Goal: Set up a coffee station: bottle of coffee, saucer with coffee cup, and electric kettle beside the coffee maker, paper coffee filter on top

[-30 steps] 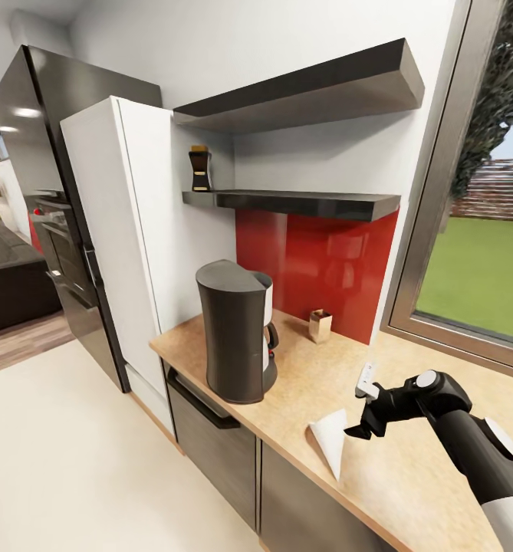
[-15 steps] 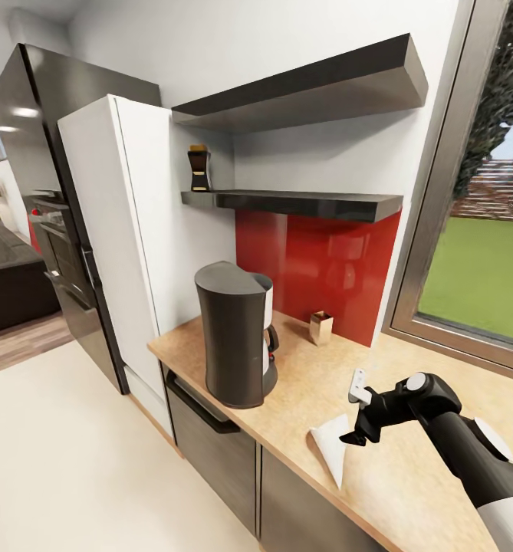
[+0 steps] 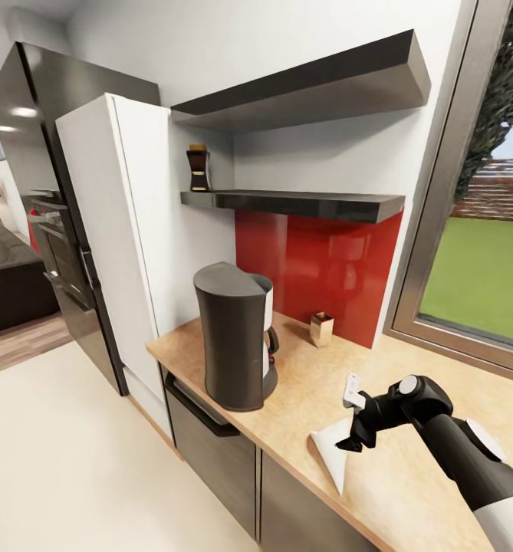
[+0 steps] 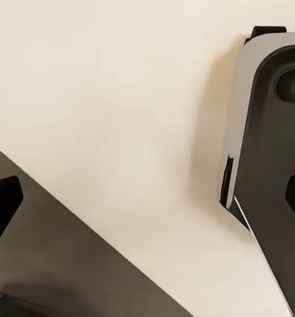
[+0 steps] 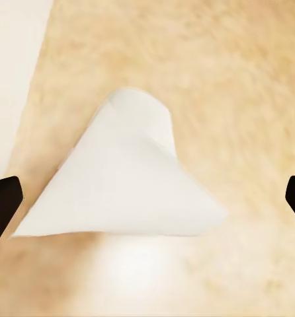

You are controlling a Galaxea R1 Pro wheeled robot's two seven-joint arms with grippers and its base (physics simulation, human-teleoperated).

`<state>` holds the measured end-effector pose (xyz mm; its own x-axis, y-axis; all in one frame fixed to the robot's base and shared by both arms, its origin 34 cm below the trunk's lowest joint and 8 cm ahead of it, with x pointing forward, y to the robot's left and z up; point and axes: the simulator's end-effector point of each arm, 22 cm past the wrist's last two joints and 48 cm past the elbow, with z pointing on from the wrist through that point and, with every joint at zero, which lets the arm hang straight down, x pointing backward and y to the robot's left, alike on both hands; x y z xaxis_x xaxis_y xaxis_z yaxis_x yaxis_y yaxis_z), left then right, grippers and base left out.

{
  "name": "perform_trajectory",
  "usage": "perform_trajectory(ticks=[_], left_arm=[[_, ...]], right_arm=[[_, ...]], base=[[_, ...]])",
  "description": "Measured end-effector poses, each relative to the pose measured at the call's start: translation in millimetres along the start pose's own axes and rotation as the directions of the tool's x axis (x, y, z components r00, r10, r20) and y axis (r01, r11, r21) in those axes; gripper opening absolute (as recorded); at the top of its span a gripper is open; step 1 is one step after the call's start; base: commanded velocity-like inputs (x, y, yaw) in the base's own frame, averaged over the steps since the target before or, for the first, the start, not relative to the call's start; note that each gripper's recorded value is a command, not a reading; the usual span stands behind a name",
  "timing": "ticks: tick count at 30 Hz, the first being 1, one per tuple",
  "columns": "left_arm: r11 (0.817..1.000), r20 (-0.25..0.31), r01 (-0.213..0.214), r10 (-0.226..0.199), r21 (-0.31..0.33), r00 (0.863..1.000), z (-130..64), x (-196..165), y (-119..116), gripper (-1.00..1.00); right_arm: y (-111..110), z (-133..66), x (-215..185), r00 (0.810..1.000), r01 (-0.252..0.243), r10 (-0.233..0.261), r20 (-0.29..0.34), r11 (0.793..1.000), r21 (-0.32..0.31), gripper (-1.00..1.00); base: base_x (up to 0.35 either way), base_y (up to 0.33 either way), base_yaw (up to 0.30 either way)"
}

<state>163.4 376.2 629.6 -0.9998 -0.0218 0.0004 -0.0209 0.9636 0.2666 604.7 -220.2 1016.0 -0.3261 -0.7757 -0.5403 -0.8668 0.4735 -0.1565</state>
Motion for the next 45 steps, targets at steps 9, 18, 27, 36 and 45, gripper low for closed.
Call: perform_trajectory(ticks=[9,18,27,36,45], left_arm=[[1.000,-0.001,0.000,0.000,0.000,1.000,0.1,1,0,1.00],[1.000,-0.003,-0.001,0.001,0.000,1.000,0.2,2,0,1.00],[1.000,-0.003,0.002,-0.002,0.000,1.000,0.2,2,0,1.00],[1.000,-0.004,0.002,-0.002,-0.001,1.000,0.3,2,1,1.00],[1.000,-0.004,0.002,-0.002,-0.001,1.000,0.2,2,1,1.00]], right_arm=[[10,16.4,21,0.998,-0.038,0.035,-0.048,0.998,-0.048,1.00],[12,19.9,25,0.997,-0.049,0.046,-0.057,0.997,-0.059,1.00],[18,24.3,17,0.998,-0.043,0.040,-0.044,0.997,-0.072,1.00],[31,31.8,16,0.998,-0.003,-0.003,-0.062,0.995,-0.097,1.00],[34,33.6,12,0.998,0.000,-0.006,-0.055,0.995,-0.104,1.00]], base=[[0.032,0.000,0.000],[0.000,0.000,0.000],[0.000,0.000,0.000],[0.000,0.000,0.000],[0.000,0.000,0.000]])
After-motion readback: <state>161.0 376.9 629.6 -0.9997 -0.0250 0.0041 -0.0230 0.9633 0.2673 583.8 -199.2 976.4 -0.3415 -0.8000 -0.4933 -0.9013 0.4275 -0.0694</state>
